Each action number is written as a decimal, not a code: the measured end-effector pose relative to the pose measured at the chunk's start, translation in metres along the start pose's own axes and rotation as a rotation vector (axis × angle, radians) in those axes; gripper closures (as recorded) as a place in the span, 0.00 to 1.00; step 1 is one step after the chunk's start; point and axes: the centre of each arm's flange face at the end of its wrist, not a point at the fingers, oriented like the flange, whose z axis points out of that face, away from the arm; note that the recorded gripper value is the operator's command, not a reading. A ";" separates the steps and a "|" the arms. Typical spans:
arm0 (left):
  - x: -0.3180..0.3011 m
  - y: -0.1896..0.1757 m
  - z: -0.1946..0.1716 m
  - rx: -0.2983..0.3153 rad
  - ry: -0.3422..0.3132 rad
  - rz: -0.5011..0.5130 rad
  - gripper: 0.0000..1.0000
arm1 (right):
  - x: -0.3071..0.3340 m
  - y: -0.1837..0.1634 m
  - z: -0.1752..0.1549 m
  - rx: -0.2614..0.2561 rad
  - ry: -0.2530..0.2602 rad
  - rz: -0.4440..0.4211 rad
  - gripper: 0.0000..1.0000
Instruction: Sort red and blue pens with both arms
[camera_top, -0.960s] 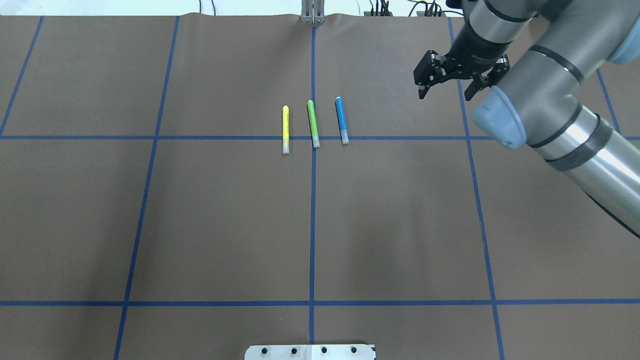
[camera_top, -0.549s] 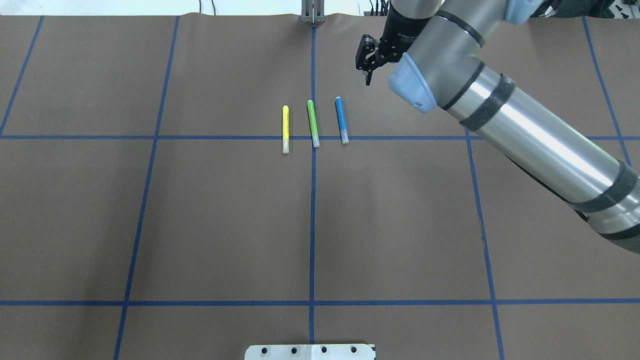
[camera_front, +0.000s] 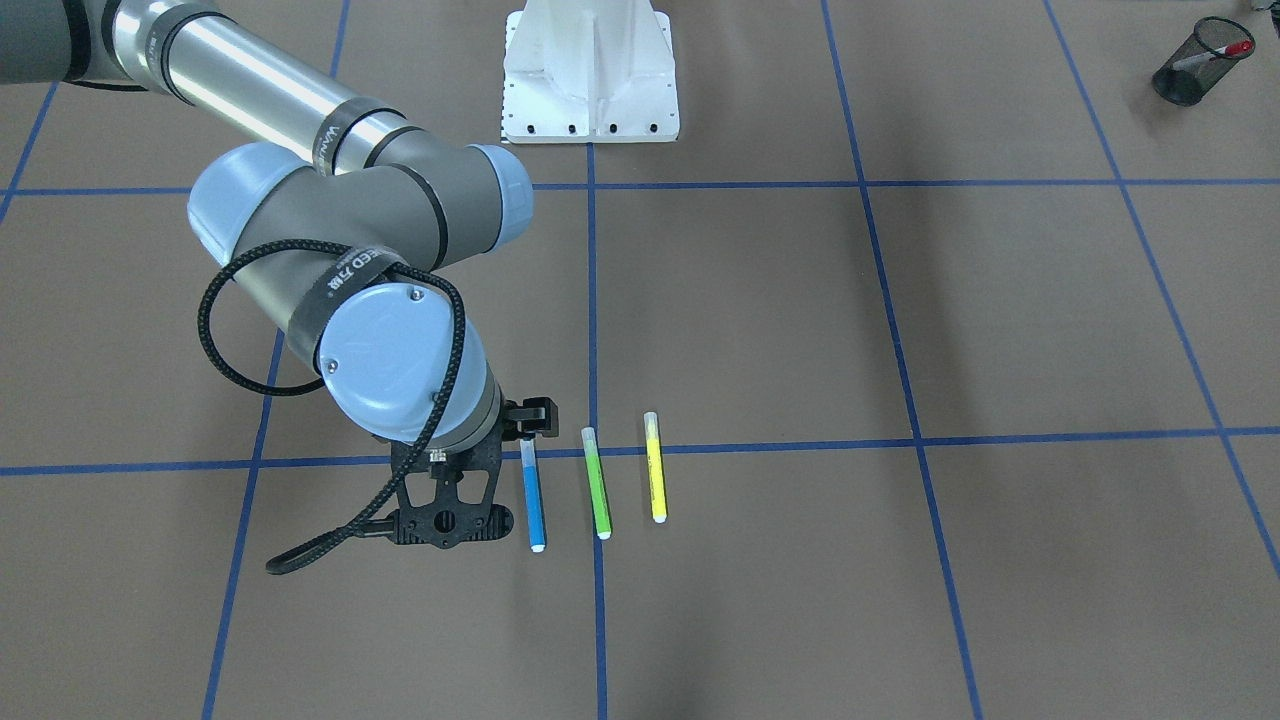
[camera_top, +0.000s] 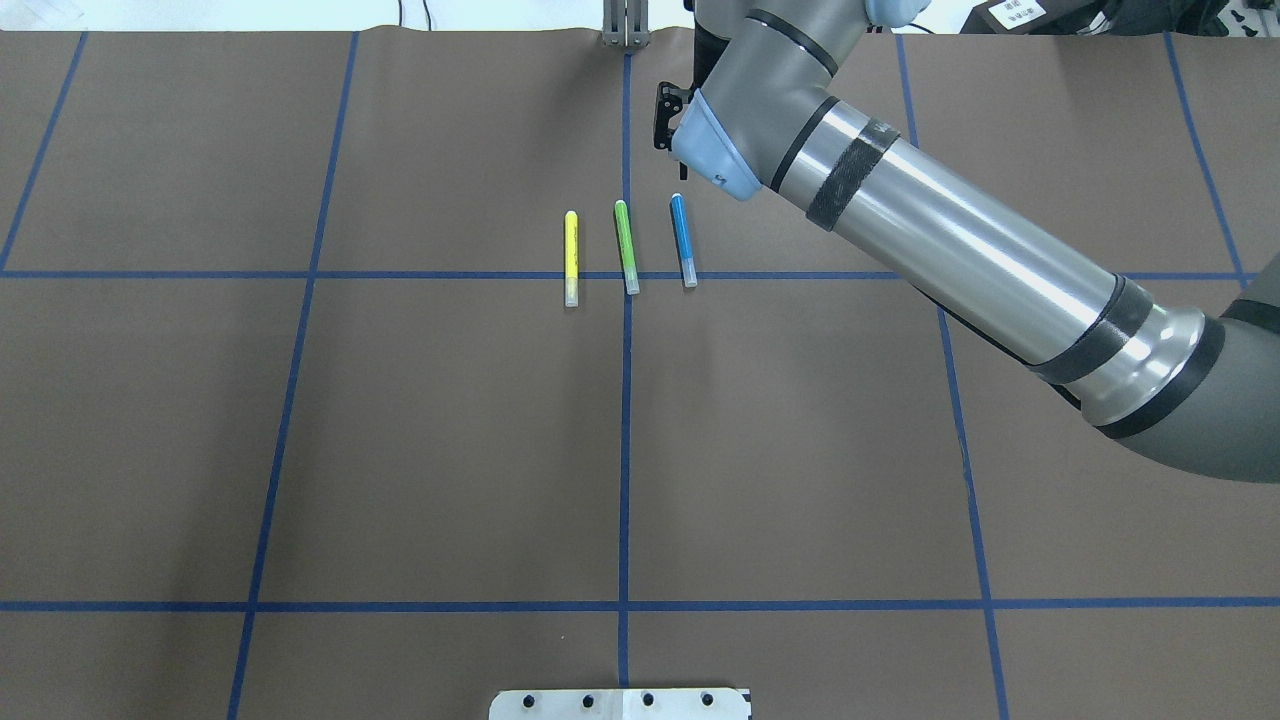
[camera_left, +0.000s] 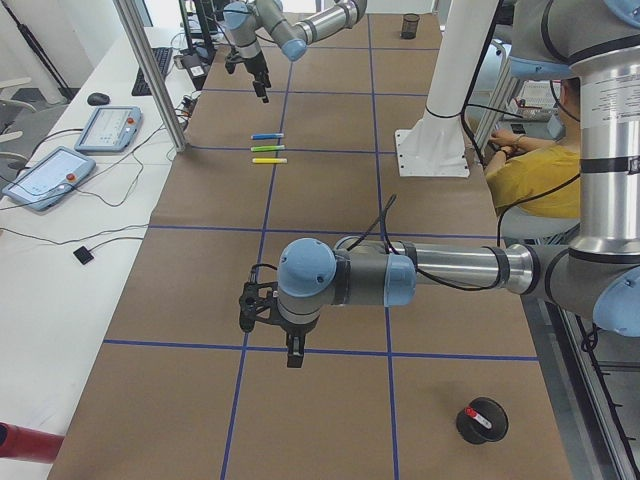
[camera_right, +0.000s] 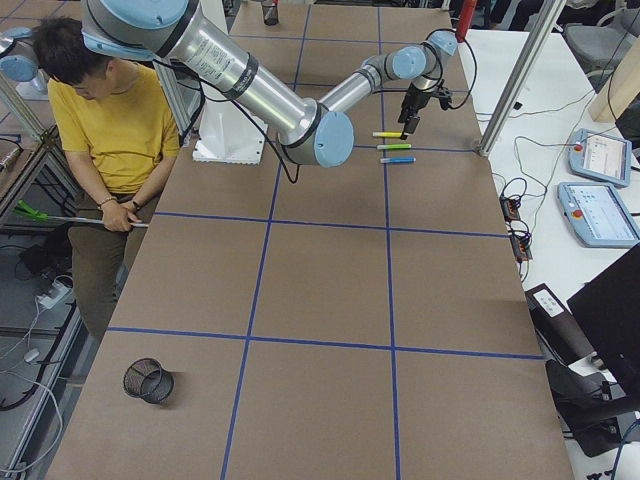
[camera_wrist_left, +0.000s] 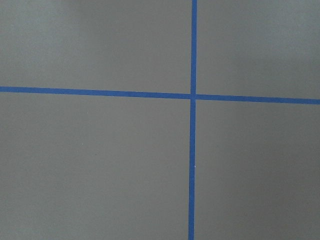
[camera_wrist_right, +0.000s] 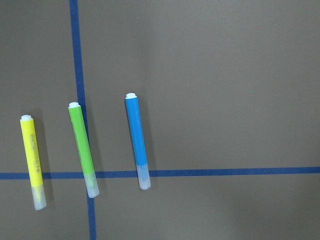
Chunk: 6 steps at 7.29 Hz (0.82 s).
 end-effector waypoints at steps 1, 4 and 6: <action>0.000 0.000 0.000 0.000 0.000 0.000 0.00 | -0.012 -0.002 0.019 -0.029 0.013 -0.019 0.00; 0.000 0.001 0.000 -0.001 0.000 0.000 0.00 | -0.034 -0.009 0.069 -0.057 0.010 -0.053 0.01; 0.000 0.001 0.001 -0.002 0.000 0.001 0.00 | -0.039 -0.013 0.094 -0.033 -0.001 -0.030 0.08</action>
